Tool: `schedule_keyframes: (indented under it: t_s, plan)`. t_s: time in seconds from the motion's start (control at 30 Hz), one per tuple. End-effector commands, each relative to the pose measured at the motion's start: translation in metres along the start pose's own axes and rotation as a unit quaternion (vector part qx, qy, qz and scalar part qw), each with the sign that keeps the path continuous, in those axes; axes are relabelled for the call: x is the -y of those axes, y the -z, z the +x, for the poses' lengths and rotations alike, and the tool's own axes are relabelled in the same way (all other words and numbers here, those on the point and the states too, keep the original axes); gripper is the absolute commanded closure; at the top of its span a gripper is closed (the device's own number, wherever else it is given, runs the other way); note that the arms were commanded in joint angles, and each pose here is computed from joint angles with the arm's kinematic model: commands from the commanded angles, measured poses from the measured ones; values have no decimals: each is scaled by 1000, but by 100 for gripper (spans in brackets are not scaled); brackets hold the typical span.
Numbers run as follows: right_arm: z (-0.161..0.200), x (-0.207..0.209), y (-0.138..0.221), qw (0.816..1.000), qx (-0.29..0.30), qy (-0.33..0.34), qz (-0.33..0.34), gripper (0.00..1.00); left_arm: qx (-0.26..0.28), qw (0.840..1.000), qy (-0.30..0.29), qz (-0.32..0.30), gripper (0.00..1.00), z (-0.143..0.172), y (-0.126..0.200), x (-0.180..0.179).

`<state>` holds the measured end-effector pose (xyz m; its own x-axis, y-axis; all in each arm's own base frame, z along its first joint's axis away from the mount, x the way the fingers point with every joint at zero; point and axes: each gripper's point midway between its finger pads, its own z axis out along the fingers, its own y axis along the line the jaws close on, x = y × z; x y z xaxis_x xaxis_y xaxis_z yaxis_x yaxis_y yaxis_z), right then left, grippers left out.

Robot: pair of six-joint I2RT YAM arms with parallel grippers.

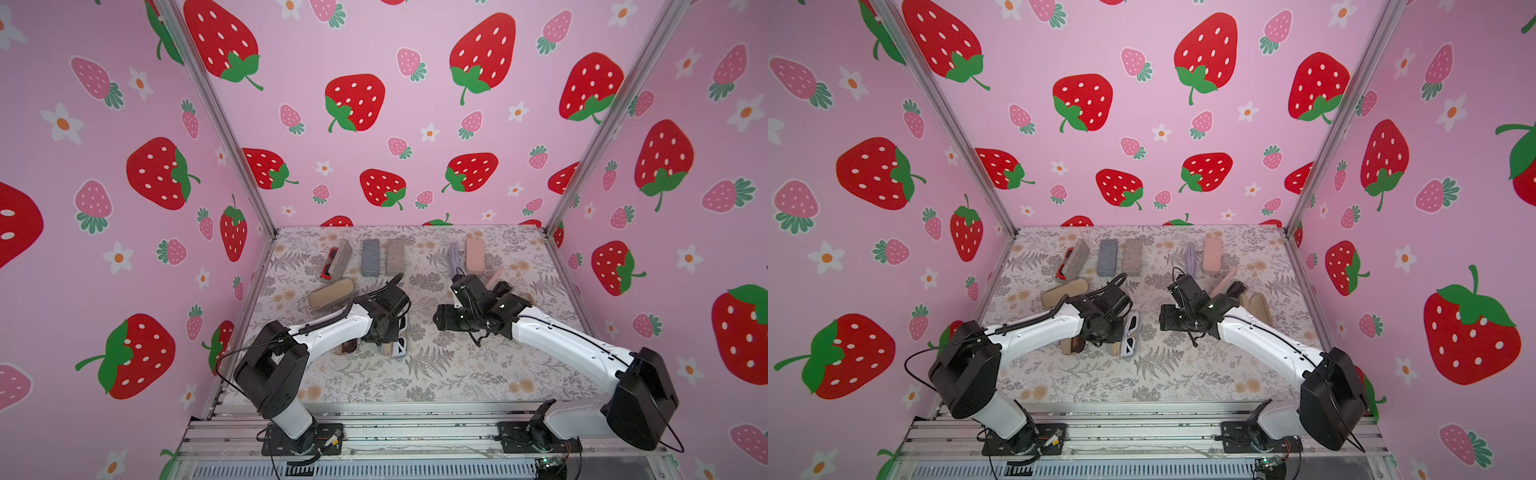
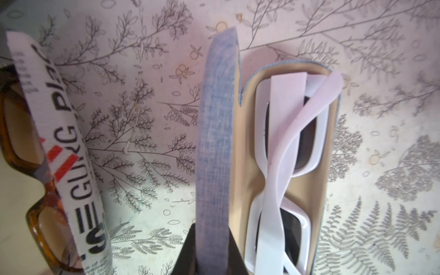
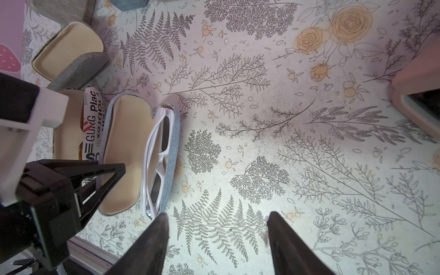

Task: Close the glasses case
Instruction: Move the glasses case to the center of the board.

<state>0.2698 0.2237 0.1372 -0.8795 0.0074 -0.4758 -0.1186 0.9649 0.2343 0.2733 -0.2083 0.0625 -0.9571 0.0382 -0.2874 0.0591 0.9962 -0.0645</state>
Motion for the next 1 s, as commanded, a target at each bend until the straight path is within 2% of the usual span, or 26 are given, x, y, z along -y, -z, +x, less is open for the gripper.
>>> schedule_keyframes:
  t_s: [0.0, 0.37, 0.7, 0.83, 0.97]
  plan:
    - [-5, -4, 3, 1000, 2, 9, 3, 33, 20, 1000, -2, 19, 84, -22, 8, 19]
    - [-9, 4, -7, 1000, -5, 10, 24, 31, 21, 999, 4, 41, 85, -49, -7, 49]
    - [-7, 7, -13, 1000, -6, 3, 18, 31, 14, 998, 18, 53, 85, -48, -17, 57]
    - [-7, 7, -13, 1000, -7, 3, 16, 31, 14, 998, 22, 57, 83, -47, -17, 57]
    - [-6, 5, -13, 1000, -11, 2, 11, 31, 18, 998, 22, 61, 75, -49, -13, 58]
